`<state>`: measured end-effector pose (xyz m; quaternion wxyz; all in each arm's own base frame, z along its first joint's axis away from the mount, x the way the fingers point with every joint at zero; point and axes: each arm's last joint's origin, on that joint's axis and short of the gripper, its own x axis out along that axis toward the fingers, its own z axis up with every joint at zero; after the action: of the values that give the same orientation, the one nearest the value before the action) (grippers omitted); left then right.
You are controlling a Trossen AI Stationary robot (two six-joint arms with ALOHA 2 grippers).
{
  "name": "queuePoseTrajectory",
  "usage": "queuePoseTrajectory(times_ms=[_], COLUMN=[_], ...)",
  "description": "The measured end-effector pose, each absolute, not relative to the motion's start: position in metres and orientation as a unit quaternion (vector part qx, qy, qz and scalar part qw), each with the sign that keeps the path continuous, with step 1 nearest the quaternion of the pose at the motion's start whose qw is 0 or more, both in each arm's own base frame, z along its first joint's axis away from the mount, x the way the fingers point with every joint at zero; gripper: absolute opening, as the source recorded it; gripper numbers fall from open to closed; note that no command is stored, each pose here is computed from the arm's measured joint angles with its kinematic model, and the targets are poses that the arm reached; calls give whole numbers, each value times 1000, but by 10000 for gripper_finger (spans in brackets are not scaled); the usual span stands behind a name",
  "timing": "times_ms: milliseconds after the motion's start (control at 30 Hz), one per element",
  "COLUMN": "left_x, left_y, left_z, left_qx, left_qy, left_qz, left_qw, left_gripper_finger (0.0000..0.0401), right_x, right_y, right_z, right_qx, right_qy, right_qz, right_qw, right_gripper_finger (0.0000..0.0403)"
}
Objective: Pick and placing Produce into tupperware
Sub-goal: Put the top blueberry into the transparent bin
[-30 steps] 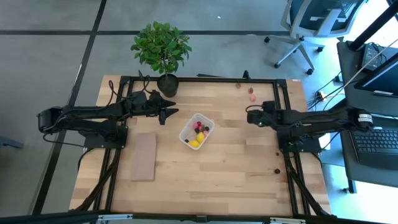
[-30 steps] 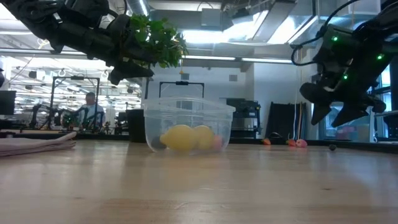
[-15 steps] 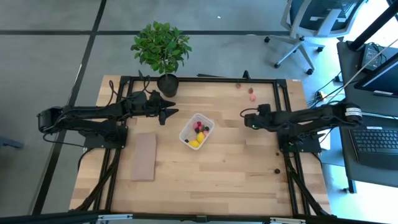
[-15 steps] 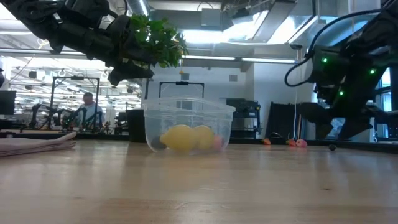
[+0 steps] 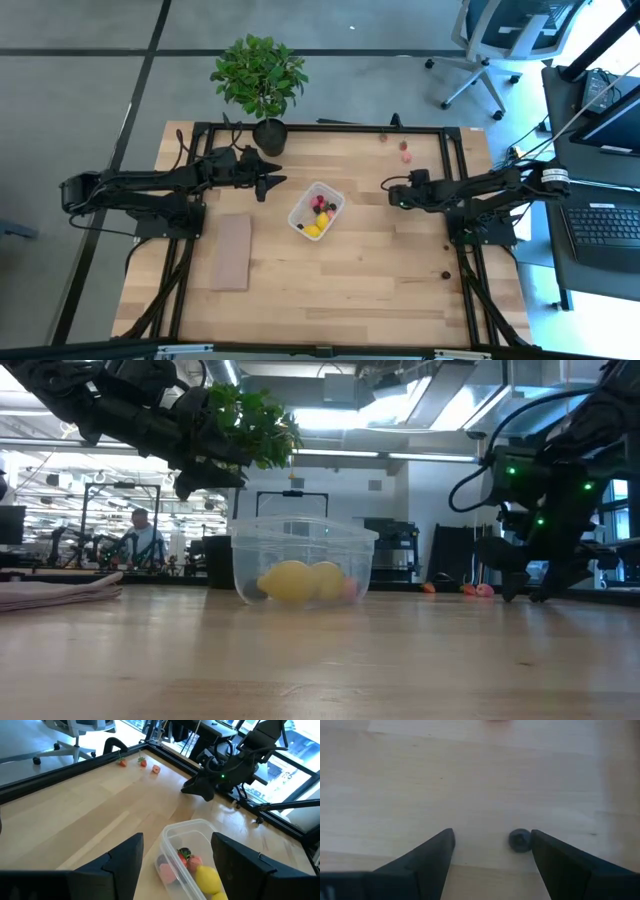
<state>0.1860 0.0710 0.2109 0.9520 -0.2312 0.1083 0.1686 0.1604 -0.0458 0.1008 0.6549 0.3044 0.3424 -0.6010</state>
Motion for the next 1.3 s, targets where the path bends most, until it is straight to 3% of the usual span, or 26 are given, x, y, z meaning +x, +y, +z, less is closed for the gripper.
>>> queuePoseTrajectory(times_ms=[433, 867, 1300], left_x=[186, 186, 186], left_y=[71, 71, 71], left_z=[210, 210, 210], left_qx=[-232, -236, -261], left_qy=[112, 111, 107], left_qz=[169, 169, 168], left_qw=[951, 951, 945], left_gripper_finger=[225, 225, 225], right_x=[159, 161, 161], right_y=[-45, -45, -45], right_z=[100, 100, 100], right_qx=[312, 311, 294], right_qy=[353, 360, 369], right_qz=[-600, -586, -580], right_qw=[647, 656, 664], right_gripper_finger=[269, 174, 162])
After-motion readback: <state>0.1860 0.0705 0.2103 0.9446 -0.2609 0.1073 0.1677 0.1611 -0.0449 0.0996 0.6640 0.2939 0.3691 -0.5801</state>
